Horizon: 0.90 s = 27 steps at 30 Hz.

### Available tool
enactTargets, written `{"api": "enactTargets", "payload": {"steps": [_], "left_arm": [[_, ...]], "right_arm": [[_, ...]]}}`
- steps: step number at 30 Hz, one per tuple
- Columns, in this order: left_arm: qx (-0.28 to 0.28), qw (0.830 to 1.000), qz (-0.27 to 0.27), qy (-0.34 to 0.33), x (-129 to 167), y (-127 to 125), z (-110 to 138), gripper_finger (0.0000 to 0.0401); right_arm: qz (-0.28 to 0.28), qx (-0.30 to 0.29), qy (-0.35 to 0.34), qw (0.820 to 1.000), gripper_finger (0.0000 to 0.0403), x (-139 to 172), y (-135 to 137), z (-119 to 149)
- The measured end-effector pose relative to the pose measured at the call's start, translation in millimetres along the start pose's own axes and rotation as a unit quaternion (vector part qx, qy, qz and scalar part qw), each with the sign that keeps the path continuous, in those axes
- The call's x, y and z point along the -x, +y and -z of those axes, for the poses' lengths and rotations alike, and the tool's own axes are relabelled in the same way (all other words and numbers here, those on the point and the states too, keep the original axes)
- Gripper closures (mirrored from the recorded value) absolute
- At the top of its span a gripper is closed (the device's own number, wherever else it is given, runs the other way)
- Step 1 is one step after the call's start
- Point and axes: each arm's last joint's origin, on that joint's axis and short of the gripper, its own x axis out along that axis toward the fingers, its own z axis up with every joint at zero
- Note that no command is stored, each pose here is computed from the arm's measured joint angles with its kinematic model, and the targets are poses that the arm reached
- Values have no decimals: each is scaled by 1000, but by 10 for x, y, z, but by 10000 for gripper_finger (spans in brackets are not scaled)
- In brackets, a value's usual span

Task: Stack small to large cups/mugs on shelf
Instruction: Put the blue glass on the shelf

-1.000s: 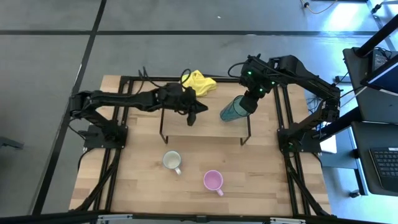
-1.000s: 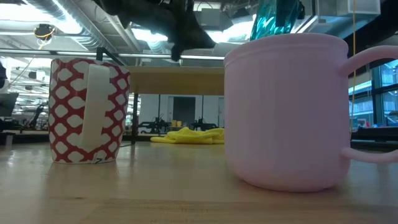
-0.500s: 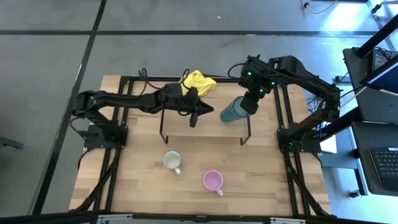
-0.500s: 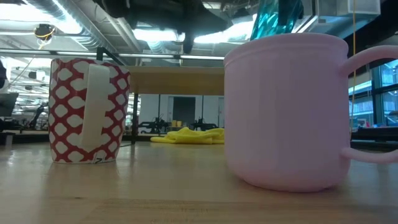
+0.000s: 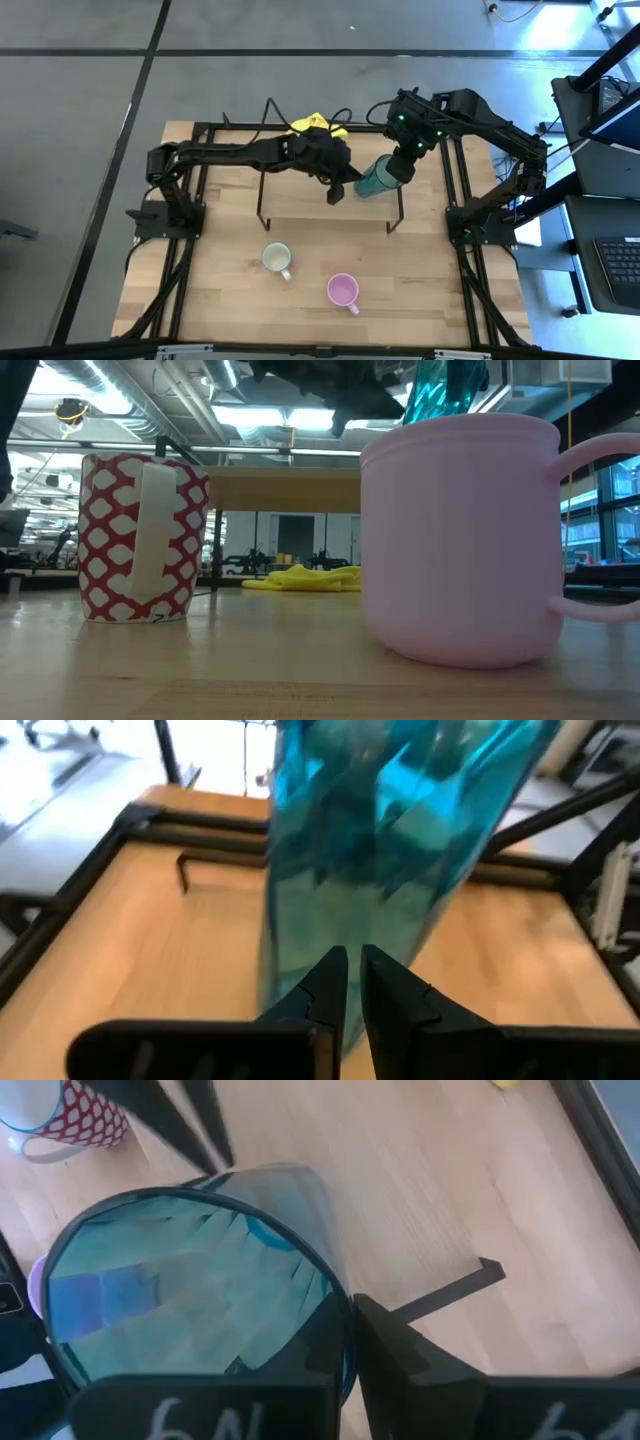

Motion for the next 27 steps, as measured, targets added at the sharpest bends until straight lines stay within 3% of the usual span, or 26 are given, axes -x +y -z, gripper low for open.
{"api": "enactTargets", "payload": {"steps": [4, 11, 27], "left_arm": [[14, 999, -17, 31, -2, 56, 84, 374], [34, 999, -19, 28, -7, 51, 88, 374], [61, 996, 13, 66, -280, 28, 299, 388]], "right_arm": [[10, 4, -2, 1000, 379, 0, 7, 2], [23, 1, -4, 1000, 379, 0, 2, 1], [14, -15, 0, 1000, 379, -3, 7, 5]]}}
